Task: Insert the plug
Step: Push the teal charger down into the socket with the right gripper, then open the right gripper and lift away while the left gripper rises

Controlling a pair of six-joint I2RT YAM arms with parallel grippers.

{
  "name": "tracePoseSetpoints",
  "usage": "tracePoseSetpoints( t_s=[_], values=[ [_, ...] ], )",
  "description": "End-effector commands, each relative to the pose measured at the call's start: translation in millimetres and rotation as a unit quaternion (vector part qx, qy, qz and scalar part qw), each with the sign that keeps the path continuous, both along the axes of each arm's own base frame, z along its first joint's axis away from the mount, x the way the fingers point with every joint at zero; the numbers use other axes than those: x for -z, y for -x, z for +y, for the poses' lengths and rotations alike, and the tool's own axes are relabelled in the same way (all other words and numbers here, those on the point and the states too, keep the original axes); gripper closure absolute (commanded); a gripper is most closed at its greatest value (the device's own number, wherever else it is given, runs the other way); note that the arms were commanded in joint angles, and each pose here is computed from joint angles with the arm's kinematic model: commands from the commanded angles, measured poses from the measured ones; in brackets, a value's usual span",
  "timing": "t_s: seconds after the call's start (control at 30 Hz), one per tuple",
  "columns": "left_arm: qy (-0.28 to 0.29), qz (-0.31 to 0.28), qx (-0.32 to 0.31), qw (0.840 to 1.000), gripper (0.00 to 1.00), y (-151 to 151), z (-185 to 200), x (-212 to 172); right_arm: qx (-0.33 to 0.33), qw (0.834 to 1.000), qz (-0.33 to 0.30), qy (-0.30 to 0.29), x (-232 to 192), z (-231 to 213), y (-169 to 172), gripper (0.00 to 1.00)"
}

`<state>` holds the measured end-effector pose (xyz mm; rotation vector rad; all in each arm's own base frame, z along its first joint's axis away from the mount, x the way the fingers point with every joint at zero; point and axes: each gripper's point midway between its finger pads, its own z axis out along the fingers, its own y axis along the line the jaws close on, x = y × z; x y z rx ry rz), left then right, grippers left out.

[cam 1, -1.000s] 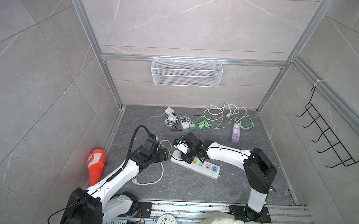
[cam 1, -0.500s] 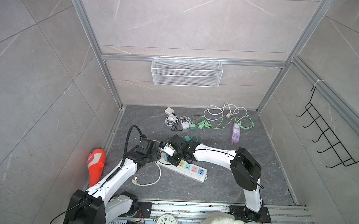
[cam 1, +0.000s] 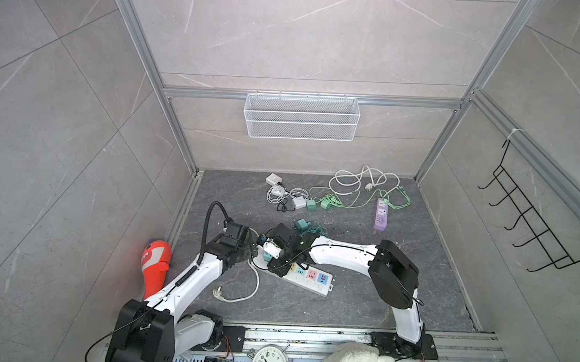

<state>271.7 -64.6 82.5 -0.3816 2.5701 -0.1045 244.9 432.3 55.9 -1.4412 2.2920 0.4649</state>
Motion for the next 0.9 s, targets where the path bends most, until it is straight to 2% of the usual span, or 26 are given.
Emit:
tracePoseSetpoints(
  t_s=[0.0, 0.23, 0.43, 0.57, 0.67, 0.77, 0.87],
  values=[
    [0.003, -0.038, 0.001, 0.999, 0.08, -11.1, -0.2, -23.2, 0.007, 1.0, 0.001, -0.011, -20.9, -6.0, 7.1, 0.34],
    [-0.017, -0.092, -0.009, 0.996, 0.02, -14.9, 11.3, -54.0, 0.017, 1.0, 0.012, -0.023, -35.0, -32.1, 27.2, 0.33],
    [-0.033, -0.101, 0.003, 0.994, 0.01, -27.2, 11.4, -71.6, 0.024, 0.998, 0.044, -0.027, -37.1, -57.1, 51.4, 0.35],
    [-0.02, -0.126, 0.064, 0.99, 0.02, -47.7, -10.8, -86.0, 0.048, 0.998, 0.041, -0.024, -46.4, -78.7, 57.8, 0.35],
    [-0.012, -0.14, 0.133, 0.981, 0.02, -66.1, -36.2, -95.2, 0.116, 0.993, 0.033, 0.007, -50.0, -110.5, 44.2, 0.34],
    [-0.011, -0.138, 0.184, 0.973, 0.02, -85.2, -59.1, -95.3, 0.184, 0.981, 0.055, 0.018, -54.0, -144.9, 32.0, 0.34],
    [-0.015, -0.126, 0.233, 0.964, 0.02, -101.7, -86.6, -87.0, 0.251, 0.965, 0.076, -0.003, -63.8, -176.2, 20.1, 0.34]
  ],
)
